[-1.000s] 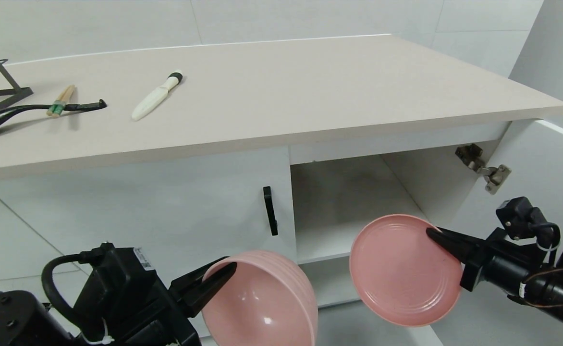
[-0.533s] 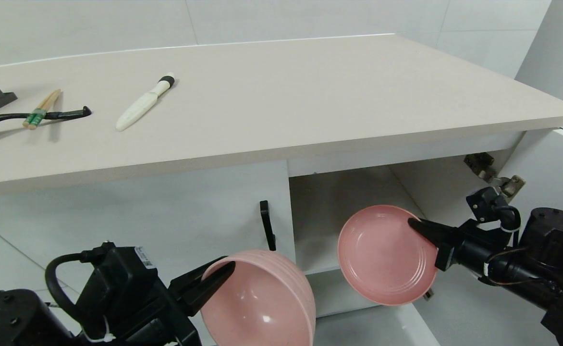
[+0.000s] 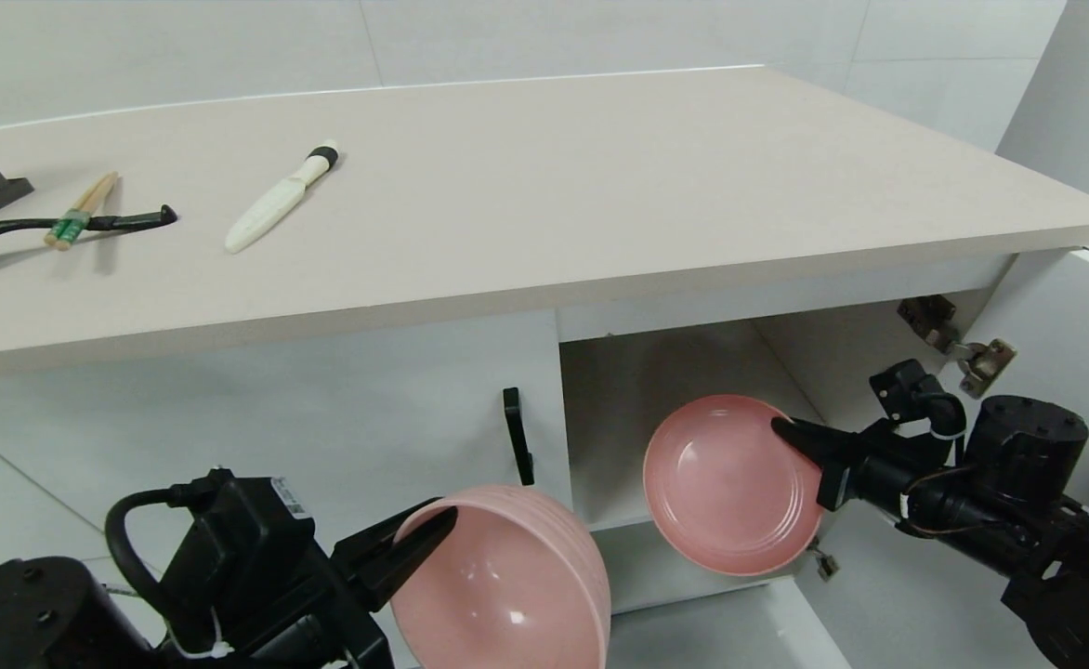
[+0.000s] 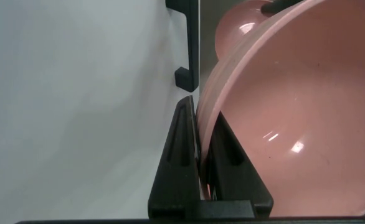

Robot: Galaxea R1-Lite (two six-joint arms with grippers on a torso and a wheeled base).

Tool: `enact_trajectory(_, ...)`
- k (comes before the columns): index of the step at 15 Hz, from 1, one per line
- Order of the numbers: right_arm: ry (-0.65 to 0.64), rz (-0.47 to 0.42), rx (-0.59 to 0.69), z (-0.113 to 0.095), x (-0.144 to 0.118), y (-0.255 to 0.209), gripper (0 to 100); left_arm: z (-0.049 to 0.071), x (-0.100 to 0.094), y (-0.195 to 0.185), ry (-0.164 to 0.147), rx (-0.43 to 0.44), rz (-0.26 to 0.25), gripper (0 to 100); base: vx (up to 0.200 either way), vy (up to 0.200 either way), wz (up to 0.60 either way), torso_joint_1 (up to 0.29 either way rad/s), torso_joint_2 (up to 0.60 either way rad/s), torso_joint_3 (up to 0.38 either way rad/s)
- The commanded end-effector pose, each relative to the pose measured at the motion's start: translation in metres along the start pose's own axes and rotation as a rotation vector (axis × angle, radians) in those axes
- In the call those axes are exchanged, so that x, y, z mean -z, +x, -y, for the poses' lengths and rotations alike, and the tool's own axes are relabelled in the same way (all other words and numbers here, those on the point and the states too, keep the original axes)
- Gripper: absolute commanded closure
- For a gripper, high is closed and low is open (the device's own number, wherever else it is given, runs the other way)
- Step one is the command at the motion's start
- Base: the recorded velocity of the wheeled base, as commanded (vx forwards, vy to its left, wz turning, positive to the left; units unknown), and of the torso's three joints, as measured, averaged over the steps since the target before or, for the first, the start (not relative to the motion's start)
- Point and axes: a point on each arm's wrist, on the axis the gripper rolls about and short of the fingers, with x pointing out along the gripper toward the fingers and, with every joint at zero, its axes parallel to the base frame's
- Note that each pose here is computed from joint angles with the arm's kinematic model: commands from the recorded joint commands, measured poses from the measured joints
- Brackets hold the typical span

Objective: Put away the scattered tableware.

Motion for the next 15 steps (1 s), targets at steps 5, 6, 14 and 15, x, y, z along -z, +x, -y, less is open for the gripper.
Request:
enact_trajectory(5, 0.001, 0.007, 0.002, 0.009, 0.01, 0.025, 100, 0.0, 0.001, 0.001, 0.003, -0.001, -0.006, 100, 0.0, 0.0, 0.0, 0.0, 0.0, 0.0)
enact_trajectory(6, 0.025, -0.003, 0.002, 0.011, 0.016, 0.03, 100, 0.0, 0.002, 0.002, 0.004, 0.0, -0.011, 100, 0.0, 0.0, 0.0, 0.0, 0.0, 0.0)
enact_trajectory(14, 0.137, 0.018, 0.076, 0.031, 0.043, 0.073, 100, 0.0, 0.005, 0.005, 0.006, 0.001, -0.024, 100, 0.0, 0.0, 0.0, 0.0, 0.0, 0.0)
enact_trajectory(15, 0.155, 0.028, 0.075, 0.031, 0.042, 0.076, 100, 0.0, 0.005, 0.005, 0.006, 0.001, -0.024, 100, 0.0, 0.0, 0.0, 0.0, 0.0, 0.0)
